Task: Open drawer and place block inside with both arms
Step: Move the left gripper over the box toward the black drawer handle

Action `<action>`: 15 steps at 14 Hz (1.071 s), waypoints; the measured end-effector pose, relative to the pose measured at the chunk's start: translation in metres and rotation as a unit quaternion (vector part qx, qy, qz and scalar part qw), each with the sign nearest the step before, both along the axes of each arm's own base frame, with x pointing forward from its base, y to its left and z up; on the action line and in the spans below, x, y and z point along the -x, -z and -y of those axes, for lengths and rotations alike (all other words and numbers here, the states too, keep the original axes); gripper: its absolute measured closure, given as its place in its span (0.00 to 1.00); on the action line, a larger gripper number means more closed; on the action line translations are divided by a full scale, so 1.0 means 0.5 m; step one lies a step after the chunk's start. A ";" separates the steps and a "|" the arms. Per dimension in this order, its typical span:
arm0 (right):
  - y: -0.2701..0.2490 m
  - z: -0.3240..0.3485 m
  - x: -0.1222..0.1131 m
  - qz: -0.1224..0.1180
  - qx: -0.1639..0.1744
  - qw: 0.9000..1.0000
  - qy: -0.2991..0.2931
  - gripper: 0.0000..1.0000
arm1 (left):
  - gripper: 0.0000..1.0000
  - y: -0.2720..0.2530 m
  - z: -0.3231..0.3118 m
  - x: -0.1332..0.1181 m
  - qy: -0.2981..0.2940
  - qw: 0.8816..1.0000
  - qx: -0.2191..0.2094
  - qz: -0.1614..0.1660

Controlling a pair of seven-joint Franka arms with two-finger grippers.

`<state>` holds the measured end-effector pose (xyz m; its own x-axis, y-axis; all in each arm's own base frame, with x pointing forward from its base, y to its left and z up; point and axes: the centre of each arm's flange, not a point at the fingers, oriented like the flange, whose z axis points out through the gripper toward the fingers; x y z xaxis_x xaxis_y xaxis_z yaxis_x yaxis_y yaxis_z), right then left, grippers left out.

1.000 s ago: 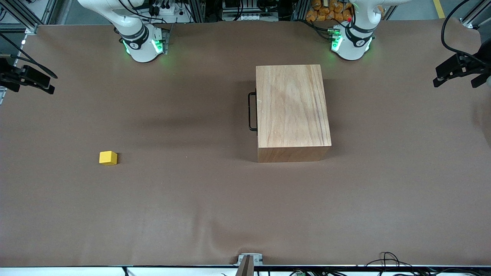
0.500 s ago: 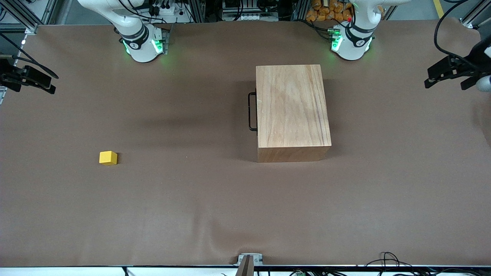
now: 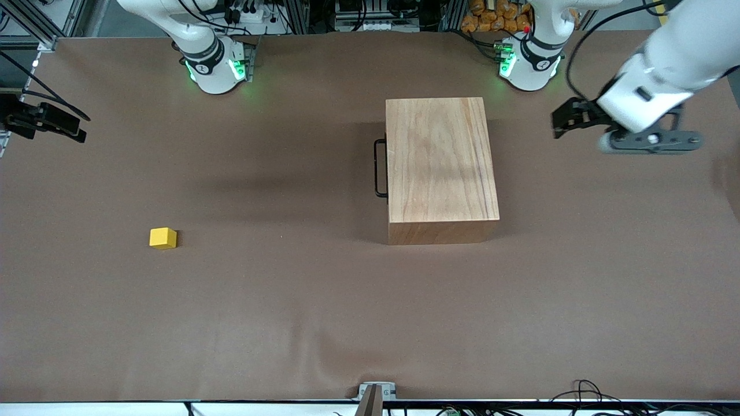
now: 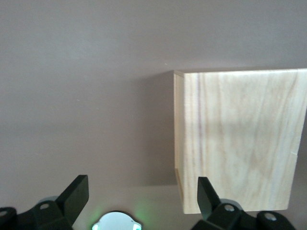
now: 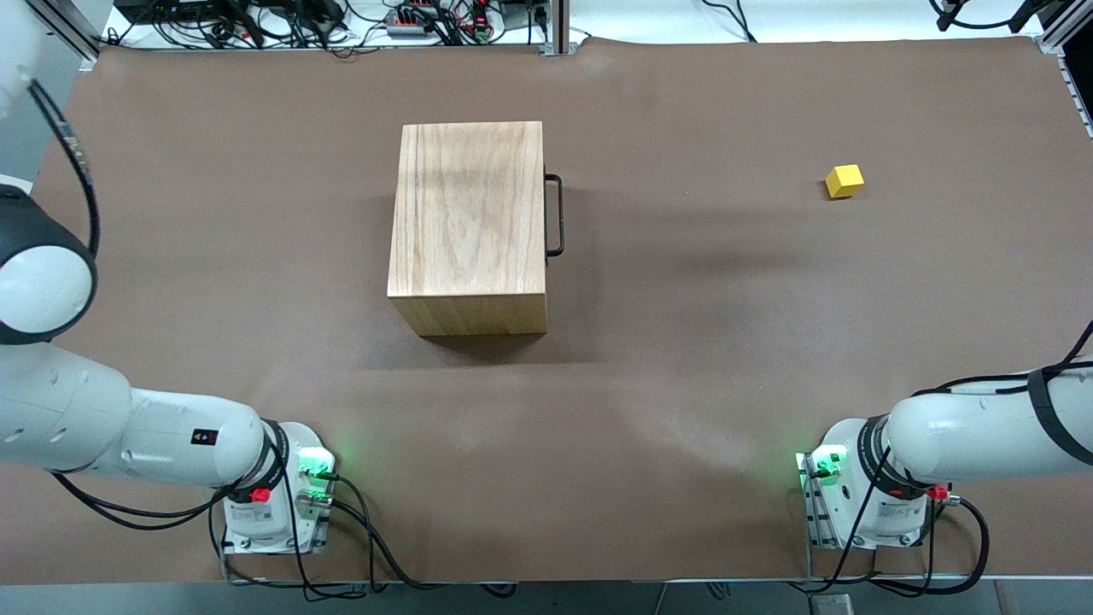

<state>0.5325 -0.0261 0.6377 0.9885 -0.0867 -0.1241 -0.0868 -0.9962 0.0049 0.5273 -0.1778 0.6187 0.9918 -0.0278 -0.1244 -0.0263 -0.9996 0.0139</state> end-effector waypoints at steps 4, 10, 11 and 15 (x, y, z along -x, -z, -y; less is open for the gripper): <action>0.009 0.002 0.007 -0.005 -0.001 1.000 0.001 0.00 | 0.00 0.037 0.133 0.008 -0.030 0.999 -0.009 -0.012; 0.015 -0.003 -0.005 0.023 0.000 1.000 -0.002 0.00 | 0.00 0.164 0.406 0.058 -0.088 0.995 -0.035 -0.023; 0.026 -0.004 -0.009 0.026 0.000 1.000 -0.003 0.00 | 0.00 0.185 0.442 0.071 -0.096 0.994 -0.043 -0.020; 0.060 -0.005 -0.020 0.034 0.001 0.999 -0.003 0.00 | 0.00 0.245 0.597 0.143 -0.124 0.991 -0.047 -0.002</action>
<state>0.5424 -0.0237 0.6075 0.9951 -0.0805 -0.0574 -0.0806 -0.9967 0.0004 0.4557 -0.4764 0.4962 0.9662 0.2294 -0.1179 0.2209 -0.9720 -0.0807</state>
